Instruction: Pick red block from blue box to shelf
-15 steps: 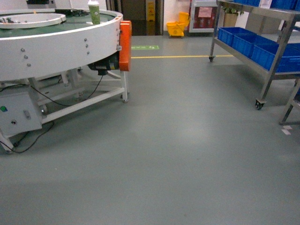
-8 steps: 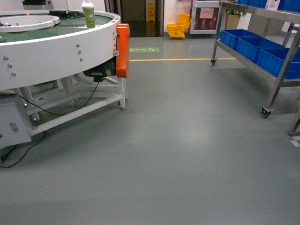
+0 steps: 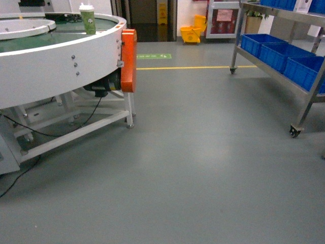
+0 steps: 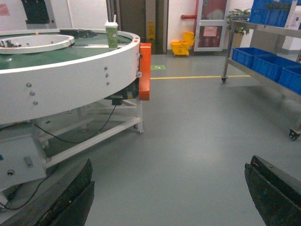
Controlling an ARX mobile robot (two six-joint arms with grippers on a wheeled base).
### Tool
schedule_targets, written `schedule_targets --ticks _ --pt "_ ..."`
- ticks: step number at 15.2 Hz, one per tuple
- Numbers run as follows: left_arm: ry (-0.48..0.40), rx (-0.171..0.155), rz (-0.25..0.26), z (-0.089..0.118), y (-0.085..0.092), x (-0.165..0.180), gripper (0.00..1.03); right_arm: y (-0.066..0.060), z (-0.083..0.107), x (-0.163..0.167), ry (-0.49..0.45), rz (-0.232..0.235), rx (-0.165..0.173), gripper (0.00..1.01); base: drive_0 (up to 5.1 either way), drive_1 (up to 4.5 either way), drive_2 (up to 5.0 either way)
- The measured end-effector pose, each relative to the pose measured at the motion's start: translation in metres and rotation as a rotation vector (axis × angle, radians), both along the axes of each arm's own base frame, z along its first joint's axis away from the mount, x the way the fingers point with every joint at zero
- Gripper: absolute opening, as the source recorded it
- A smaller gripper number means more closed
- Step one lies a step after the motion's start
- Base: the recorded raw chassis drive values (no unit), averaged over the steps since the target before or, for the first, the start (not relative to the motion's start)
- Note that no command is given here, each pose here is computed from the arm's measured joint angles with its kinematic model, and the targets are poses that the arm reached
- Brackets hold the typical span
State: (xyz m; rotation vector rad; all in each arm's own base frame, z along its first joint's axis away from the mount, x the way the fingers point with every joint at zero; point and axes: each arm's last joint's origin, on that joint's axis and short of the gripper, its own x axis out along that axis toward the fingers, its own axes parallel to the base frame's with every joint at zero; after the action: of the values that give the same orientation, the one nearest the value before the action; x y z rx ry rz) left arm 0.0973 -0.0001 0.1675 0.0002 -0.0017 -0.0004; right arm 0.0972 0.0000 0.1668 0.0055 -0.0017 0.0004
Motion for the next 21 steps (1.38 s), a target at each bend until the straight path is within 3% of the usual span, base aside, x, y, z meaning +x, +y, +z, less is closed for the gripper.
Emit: schedule_targets --ticks 21 --pt "0.000 0.000 0.000 0.0000 0.0000 0.0000 0.98 0.0000 0.0001 0.0000 -0.002 0.000 0.000 0.28 0.0 4.21 -4.3"
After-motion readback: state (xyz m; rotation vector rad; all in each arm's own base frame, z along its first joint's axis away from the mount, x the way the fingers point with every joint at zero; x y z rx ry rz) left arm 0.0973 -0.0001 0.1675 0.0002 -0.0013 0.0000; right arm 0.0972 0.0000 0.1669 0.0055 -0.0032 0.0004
